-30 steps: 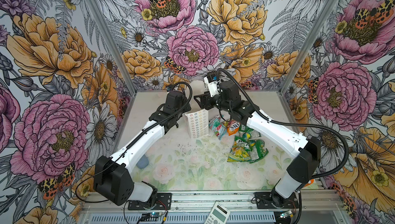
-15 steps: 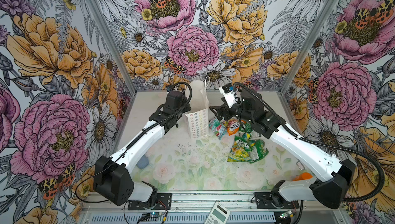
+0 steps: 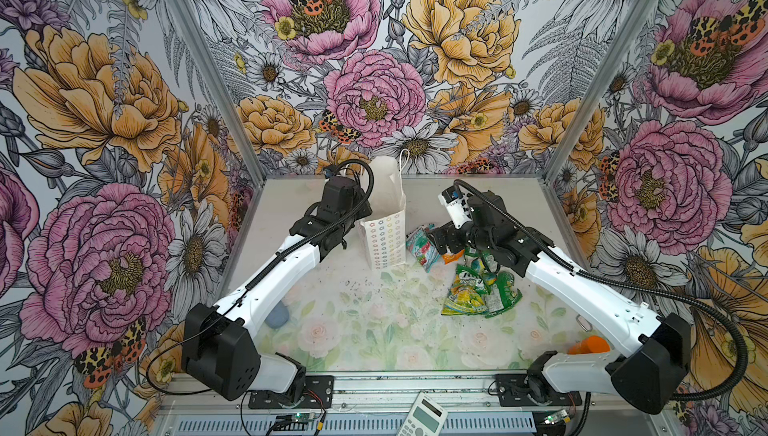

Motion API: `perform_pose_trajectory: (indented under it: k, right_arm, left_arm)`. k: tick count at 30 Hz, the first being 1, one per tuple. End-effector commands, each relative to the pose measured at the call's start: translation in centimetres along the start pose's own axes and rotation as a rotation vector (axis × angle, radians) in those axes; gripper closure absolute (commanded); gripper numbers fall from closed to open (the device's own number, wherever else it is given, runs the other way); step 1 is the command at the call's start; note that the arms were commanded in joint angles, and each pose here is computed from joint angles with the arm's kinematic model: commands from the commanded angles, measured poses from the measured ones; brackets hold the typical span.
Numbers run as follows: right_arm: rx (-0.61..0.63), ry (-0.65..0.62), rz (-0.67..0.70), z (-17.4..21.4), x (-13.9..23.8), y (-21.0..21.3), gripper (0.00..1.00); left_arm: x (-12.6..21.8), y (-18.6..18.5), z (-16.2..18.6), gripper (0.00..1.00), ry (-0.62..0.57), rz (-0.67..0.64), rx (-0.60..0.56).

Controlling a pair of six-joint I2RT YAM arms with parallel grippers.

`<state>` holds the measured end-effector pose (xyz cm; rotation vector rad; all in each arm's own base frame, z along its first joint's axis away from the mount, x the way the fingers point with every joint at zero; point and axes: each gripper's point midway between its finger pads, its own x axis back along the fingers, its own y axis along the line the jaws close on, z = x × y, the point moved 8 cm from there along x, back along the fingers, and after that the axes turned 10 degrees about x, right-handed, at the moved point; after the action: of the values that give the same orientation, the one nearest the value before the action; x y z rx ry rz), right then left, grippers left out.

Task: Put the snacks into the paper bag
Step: 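Move the right gripper back over the snack pile beside the bag, then lower the right gripper onto the teal Fox's Mint Blossom packet and grasp it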

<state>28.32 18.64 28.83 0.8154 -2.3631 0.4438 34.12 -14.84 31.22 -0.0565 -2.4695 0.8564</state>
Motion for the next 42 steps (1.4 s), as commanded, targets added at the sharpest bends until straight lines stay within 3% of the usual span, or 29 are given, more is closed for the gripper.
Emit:
perform_pose_trajectory:
  k: [1,26,42]
  right_arm:
    - [0.011,0.068,0.016,0.6,-1.1,-0.5,0.0]
    - [0.112,0.319,-0.031,3.7,-12.3,-1.1,0.01]
    - [0.118,0.306,-0.073,5.3,-17.3,-1.2,0.06]
  left_arm:
    - [0.2,-0.3,-0.3,1.0,-0.004,0.032,0.022]
    - [0.0,-0.1,-0.2,1.0,0.012,0.033,0.025]
    - [0.0,0.2,-0.1,1.0,0.014,0.031,0.03]
